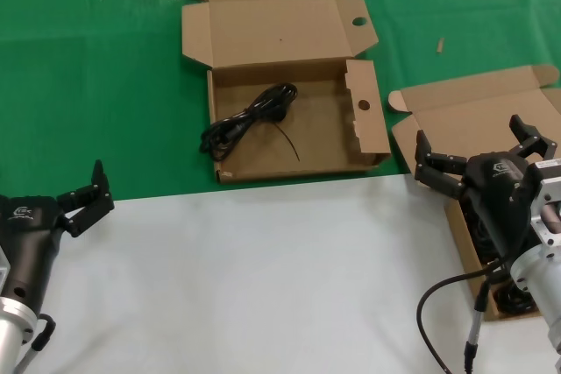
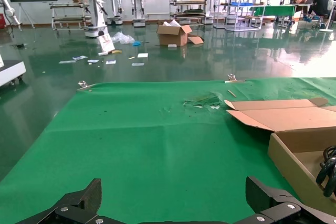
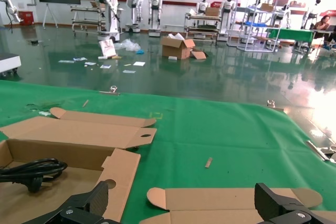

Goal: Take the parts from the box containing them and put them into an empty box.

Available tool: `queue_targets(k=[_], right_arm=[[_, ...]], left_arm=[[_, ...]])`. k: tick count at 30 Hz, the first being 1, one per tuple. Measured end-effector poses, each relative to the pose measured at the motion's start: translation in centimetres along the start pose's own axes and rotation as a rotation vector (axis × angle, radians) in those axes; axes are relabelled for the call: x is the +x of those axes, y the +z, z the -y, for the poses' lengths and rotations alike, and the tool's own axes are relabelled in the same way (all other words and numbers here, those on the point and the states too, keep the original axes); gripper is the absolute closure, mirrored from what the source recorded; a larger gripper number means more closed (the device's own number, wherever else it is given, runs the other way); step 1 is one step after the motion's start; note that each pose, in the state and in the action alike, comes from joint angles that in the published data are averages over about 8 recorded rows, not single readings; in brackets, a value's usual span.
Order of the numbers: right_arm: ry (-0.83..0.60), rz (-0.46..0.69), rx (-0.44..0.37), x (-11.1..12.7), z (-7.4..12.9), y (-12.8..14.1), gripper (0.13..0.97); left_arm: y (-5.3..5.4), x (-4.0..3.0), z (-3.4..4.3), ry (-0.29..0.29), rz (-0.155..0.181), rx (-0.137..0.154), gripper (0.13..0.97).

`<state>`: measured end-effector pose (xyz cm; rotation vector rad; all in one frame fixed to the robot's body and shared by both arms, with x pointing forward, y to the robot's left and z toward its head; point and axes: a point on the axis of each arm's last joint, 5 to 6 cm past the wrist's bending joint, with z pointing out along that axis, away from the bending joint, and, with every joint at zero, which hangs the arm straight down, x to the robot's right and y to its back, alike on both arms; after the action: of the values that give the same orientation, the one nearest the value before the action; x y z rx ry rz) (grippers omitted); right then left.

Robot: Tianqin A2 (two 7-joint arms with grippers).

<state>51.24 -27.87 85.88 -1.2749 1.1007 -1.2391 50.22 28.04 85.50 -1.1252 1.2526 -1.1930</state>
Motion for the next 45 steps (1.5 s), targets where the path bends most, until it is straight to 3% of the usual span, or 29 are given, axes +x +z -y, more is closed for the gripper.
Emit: queue_targets(k=[45], right_arm=[[0.0, 0.0, 0.0, 0.0, 0.0, 0.0, 0.13]], left_arm=[[0.0, 0.0, 0.0, 0.001, 0.0, 0.0, 0.132]])
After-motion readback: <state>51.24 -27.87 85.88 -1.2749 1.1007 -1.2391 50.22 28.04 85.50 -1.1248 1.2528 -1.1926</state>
